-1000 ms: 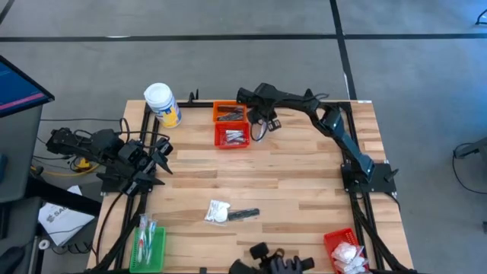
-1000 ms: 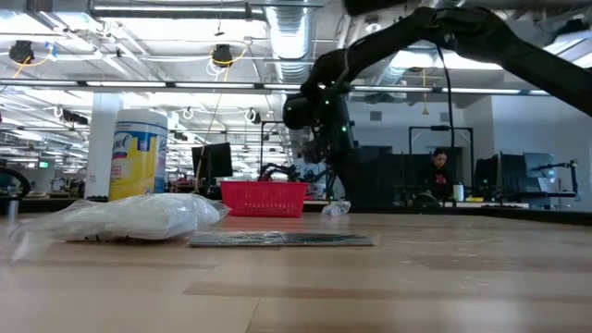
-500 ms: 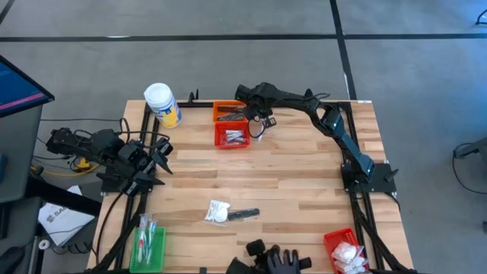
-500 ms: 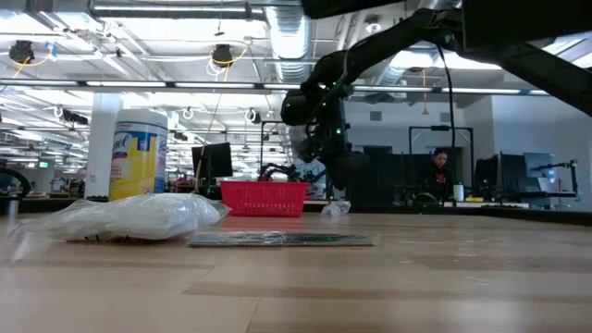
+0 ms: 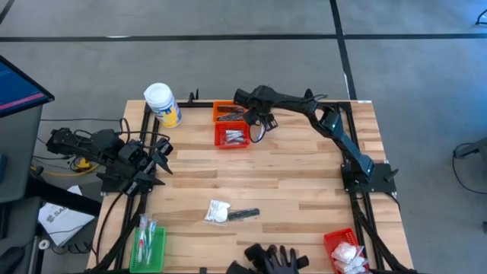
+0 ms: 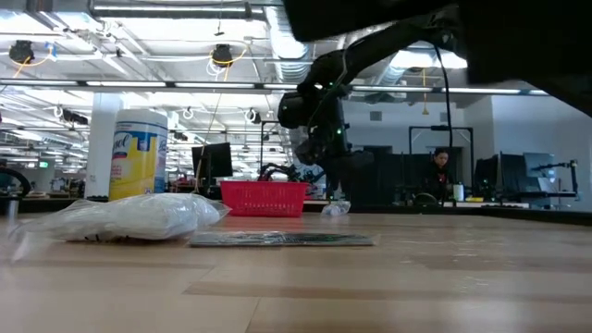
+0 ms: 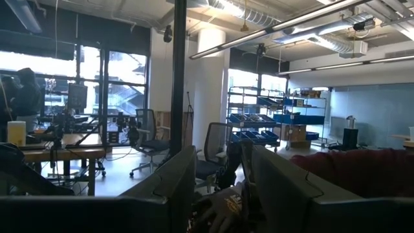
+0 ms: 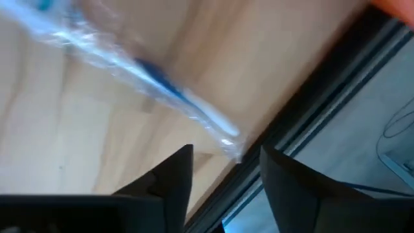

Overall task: Pick & Place Travel size toiletries
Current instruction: Put the blue toothbrush into the green basket

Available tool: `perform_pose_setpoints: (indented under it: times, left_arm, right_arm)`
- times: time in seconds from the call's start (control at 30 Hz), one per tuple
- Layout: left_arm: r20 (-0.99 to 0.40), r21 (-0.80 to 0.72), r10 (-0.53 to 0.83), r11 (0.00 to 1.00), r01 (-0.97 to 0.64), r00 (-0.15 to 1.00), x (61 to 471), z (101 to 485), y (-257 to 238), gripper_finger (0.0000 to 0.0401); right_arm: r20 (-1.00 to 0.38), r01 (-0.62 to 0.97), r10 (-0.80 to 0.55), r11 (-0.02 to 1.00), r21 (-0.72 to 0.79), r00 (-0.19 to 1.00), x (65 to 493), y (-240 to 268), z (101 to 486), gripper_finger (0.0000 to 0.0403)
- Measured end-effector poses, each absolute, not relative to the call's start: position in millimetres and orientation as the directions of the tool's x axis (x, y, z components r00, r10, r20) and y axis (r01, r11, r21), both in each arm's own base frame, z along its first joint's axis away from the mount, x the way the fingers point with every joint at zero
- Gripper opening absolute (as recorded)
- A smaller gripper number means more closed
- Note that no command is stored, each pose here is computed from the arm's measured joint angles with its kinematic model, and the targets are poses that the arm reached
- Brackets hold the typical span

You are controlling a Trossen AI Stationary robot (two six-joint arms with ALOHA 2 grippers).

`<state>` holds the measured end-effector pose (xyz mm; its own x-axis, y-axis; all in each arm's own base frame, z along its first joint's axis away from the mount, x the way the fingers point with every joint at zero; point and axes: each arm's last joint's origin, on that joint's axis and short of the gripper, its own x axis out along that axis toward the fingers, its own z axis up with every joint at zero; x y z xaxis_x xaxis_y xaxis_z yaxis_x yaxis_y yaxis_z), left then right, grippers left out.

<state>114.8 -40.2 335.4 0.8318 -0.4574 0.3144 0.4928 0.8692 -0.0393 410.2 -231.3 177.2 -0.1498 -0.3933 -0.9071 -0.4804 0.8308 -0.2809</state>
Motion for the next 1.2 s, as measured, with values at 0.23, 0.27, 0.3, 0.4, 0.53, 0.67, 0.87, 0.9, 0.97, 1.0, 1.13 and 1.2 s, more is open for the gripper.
perform_pose_setpoints:
  times: [0.23,0.27,0.3,0.4,0.53,0.67,0.87,0.9,0.97,1.0,1.13,1.2]
  left_arm:
    - [0.314,-0.039,-0.457,0.869,0.493,0.832,114.8,335.4,-40.2,0.0147]
    - [0.313,-0.040,-0.458,0.869,0.493,0.832,114.9,335.3,-40.2,0.0147]
    - [0.313,-0.040,-0.457,0.869,0.493,0.832,114.9,335.3,-40.2,0.0147]
    - [0.313,-0.040,-0.458,0.869,0.493,0.832,114.9,335.2,-40.2,0.0147]
    - [0.305,-0.041,-0.459,0.869,0.493,0.835,116.4,334.4,-40.7,0.0147]
    - [0.300,-0.036,-0.447,0.878,0.478,0.843,118.1,333.8,-40.6,0.0147]
    - [0.298,0.003,-0.386,0.915,0.404,0.873,119.9,333.2,-39.2,0.0147]
    - [0.298,0.003,-0.375,0.920,0.392,0.878,120.2,333.2,-38.9,0.0147]
    - [0.295,0.001,-0.367,0.923,0.384,0.882,121.0,332.8,-38.9,0.0147]
    - [0.292,0.000,-0.366,0.924,0.382,0.884,122.0,332.4,-39.1,0.0147]
    - [0.288,-0.024,-0.362,0.923,0.385,0.886,122.5,332.0,-39.1,0.0147]
    - [0.290,-0.033,-0.364,0.921,0.389,0.885,122.2,332.2,-39.1,0.0147]
  right_arm:
    - [-0.943,-0.475,-0.299,0.858,-0.197,-0.149,406.9,-227.8,176.0,0.0216]
    - [-0.949,-0.473,-0.283,0.861,-0.187,-0.139,407.3,-227.3,175.8,0.0218]
    - [-0.954,-0.474,-0.270,0.862,-0.178,-0.132,407.7,-226.6,175.7,0.0219]
    - [-0.964,-0.501,-0.240,0.852,-0.151,-0.116,408.4,-225.3,174.4,0.0217]
    - [-0.965,-0.539,-0.206,0.838,-0.090,-0.160,403.0,-230.0,157.2,0.0213]
    - [-0.963,-0.574,-0.202,0.816,-0.065,-0.178,393.9,-235.3,138.8,0.0212]
    - [-0.962,-0.521,-0.210,0.848,-0.091,-0.174,390.5,-238.8,133.3,0.0206]
    - [-0.963,-0.510,-0.208,0.855,-0.093,-0.172,390.5,-238.8,133.3,0.0204]
    - [-0.963,-0.490,-0.206,0.866,-0.097,-0.174,390.4,-238.5,133.1,0.0200]
    - [-0.963,-0.479,-0.206,0.872,-0.100,-0.175,390.6,-238.1,132.9,0.0197]
    - [-0.962,-0.430,-0.205,0.896,-0.111,-0.179,393.1,-232.7,132.3,0.0184]
    - [-0.961,-0.410,-0.203,0.905,-0.111,-0.187,394.2,-229.2,132.0,0.0173]
